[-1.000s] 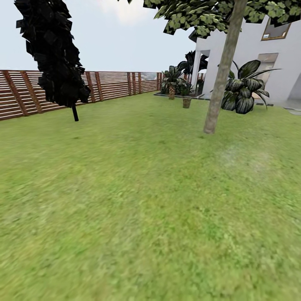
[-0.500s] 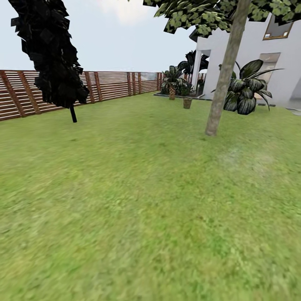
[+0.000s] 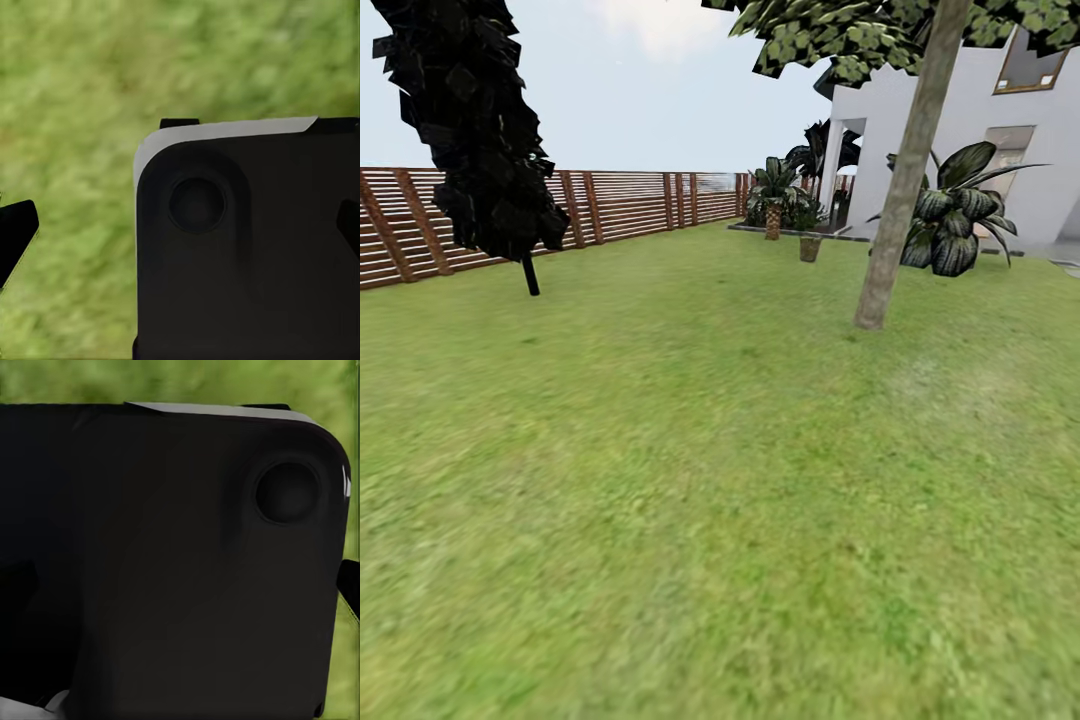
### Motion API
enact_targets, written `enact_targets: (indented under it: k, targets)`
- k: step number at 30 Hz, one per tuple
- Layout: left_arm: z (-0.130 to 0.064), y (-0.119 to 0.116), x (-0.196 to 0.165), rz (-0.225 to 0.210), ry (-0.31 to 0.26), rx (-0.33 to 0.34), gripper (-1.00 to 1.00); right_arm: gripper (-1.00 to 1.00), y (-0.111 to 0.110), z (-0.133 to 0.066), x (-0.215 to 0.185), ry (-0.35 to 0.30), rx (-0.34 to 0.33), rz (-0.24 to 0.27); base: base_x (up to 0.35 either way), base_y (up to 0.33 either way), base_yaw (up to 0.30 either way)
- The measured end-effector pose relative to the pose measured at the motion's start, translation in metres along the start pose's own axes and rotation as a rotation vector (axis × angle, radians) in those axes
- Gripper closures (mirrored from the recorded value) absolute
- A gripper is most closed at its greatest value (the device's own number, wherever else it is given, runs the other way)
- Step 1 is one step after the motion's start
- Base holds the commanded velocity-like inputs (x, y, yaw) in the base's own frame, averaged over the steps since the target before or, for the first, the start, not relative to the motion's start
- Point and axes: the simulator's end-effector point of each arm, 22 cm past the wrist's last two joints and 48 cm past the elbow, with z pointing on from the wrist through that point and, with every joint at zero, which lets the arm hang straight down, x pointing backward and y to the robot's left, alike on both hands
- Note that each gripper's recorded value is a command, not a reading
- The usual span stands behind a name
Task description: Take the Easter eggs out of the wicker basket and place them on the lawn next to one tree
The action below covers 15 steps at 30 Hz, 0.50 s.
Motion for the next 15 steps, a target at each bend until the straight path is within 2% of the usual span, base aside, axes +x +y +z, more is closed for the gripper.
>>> enact_targets:
  k: [15]
  targets:
    - [0.0001,0.0000,-0.0004,0.000,0.000,0.000,-1.00,-1.00,0.0000,0.0000,-0.0002,-0.001,0.000,0.000,0.329,0.000,0.000]
